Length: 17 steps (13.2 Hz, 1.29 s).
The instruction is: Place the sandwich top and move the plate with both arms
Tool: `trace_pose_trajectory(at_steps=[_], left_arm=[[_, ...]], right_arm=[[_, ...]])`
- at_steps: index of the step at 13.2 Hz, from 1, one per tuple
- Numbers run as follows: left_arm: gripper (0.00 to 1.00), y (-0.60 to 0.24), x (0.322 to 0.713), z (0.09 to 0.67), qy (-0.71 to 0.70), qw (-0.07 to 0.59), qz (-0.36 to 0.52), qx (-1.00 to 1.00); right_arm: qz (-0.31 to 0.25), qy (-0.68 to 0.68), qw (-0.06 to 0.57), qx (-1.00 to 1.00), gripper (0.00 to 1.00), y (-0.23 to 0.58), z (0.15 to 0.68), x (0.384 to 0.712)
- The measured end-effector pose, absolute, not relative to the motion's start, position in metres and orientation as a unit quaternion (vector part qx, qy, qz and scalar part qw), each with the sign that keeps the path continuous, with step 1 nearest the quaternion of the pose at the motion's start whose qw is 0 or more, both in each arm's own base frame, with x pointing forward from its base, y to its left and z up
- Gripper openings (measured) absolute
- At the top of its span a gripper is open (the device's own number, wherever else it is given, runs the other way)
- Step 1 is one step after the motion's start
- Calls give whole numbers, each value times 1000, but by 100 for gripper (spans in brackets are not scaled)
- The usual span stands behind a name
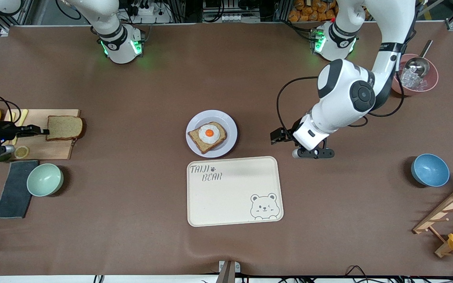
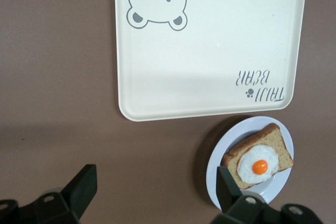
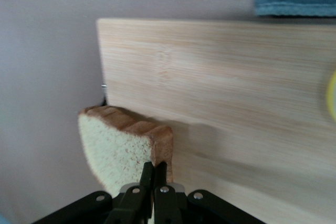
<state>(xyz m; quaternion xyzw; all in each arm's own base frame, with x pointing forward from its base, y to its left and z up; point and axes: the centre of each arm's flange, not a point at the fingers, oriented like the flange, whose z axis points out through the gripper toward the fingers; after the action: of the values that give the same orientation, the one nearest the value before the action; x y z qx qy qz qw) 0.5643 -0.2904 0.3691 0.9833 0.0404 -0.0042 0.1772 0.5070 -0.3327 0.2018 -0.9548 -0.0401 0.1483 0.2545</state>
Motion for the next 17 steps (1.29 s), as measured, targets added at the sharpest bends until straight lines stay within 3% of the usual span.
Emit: trace_pose_trajectory(at_steps=[10,17], left_arm=[[100,-312,531,320,117,235,9,965],[100,-321,512,302,181,277,6,944]], right_arm=[[201,21,357,-912,4,-232,247,555],[226,20,380,-897,4,-122,263,591]])
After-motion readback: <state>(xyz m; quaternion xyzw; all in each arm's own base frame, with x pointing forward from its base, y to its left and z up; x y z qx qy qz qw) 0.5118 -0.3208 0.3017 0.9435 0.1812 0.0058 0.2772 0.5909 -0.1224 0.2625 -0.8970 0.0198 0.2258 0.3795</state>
